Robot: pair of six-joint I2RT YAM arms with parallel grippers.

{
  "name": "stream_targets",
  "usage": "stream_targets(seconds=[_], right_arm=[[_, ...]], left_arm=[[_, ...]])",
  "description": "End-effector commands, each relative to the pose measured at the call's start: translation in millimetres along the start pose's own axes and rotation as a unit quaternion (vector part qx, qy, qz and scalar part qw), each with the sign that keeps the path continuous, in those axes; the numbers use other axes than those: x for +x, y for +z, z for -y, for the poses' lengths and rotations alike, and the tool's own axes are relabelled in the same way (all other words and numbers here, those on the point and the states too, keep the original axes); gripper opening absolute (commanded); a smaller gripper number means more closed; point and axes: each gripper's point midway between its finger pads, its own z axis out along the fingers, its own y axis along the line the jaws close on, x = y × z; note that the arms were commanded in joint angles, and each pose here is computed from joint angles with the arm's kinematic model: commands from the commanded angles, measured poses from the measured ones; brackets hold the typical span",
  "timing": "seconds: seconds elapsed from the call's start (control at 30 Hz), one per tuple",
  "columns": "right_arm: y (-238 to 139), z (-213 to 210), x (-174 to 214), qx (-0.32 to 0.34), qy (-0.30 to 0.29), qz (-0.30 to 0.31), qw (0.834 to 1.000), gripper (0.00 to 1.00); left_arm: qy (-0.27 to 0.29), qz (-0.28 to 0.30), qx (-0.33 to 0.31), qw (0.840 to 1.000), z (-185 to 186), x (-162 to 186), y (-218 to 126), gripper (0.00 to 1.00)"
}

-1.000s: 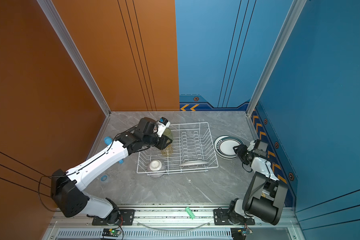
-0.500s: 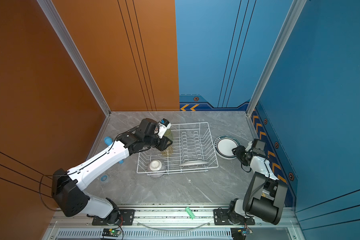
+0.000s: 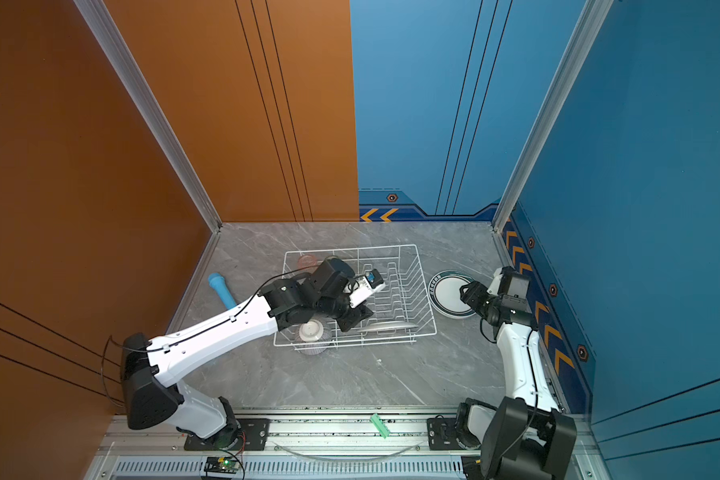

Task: Unload the mixed dishes from the dish rack
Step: 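Release the plate with the right gripper while the left reaches into the rack, then grip the orange-sunburst plate in the rack with the left gripper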

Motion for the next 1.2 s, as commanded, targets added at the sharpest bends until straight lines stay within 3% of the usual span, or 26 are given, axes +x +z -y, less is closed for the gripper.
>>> stream_targets(seconds=[0.0,0.27,0.73,1.17], right_arm=[[-11.6,-11.2,4.2,0.006,-0.024,-0.002,1.000,0.65],[-20.3,-38.1,7.8,-0.021,-0.048,0.003,0.999,0.65],[-17.0,-39.2,11.3,-0.031,-0.050,0.004,0.998,0.65],[-14.1,-39.2,10.7,-0.035,-0.052,0.006,0.998,0.65]], left_arm=[[0.086,-0.055,-0.014,0.995,12.2,9.9,10.4,0.41],[0.115,-0.118,-0.020,0.986,22.0,8.8,41.8,0.40],[0.118,-0.181,-0.039,0.976,14.3,18.6,73.5,0.35],[0.116,-0.186,-0.103,0.970,-8.9,8.1,79.4,0.23]])
